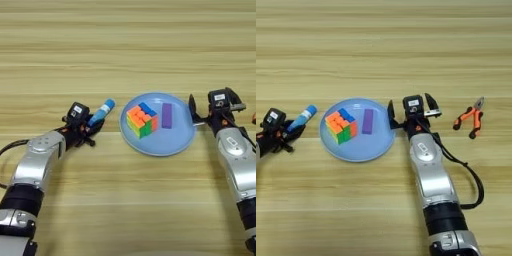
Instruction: Move the objects on the table
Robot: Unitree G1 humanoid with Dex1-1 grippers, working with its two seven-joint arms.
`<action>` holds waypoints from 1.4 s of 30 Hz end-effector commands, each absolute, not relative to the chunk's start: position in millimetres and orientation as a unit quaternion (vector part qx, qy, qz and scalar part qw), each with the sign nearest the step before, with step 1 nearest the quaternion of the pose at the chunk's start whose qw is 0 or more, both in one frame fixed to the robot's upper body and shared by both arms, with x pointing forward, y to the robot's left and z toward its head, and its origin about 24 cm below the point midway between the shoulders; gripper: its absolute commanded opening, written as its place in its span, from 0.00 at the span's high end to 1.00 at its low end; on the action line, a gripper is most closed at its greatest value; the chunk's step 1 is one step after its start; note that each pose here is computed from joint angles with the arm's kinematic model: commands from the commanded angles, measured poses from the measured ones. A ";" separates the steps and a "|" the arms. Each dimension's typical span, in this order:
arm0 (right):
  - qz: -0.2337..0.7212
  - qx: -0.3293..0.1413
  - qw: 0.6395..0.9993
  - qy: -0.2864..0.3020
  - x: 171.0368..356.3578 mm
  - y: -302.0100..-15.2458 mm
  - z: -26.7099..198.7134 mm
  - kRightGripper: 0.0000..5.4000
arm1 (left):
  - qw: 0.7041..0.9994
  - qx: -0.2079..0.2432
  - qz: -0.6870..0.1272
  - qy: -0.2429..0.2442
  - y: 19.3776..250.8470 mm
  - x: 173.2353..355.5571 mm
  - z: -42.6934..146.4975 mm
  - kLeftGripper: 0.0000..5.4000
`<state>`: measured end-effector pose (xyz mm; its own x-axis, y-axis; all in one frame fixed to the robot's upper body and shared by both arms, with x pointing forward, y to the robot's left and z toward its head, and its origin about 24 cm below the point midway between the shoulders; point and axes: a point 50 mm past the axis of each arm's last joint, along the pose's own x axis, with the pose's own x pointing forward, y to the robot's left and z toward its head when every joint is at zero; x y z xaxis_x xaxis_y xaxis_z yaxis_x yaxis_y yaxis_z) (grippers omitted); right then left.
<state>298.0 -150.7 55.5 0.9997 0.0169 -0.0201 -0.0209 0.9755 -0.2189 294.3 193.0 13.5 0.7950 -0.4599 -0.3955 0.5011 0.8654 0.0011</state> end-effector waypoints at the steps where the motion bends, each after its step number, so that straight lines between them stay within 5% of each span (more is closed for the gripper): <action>1: 0.013 -0.107 0.994 0.000 301.1 -149.8 59.9 0.00 | 0.945 0.050 -0.253 0.199 193.9 295.3 13.0 0.75; 32: 0.010 -0.094 0.995 -0.028 300.0 -149.4 68.7 0.00 | 0.957 0.048 -0.259 0.120 192.0 302.4 53.3 0.75; 42: 0.083 0.034 0.993 -0.076 293.9 -130.0 88.7 0.00 | 0.955 0.049 -0.283 0.075 178.1 297.1 81.3 0.75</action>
<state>295.5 -133.9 81.6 0.9837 0.1359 0.1177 -0.1373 0.9905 0.0042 298.2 179.4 77.5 0.8308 -0.5299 -0.1701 0.5437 0.8380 0.0452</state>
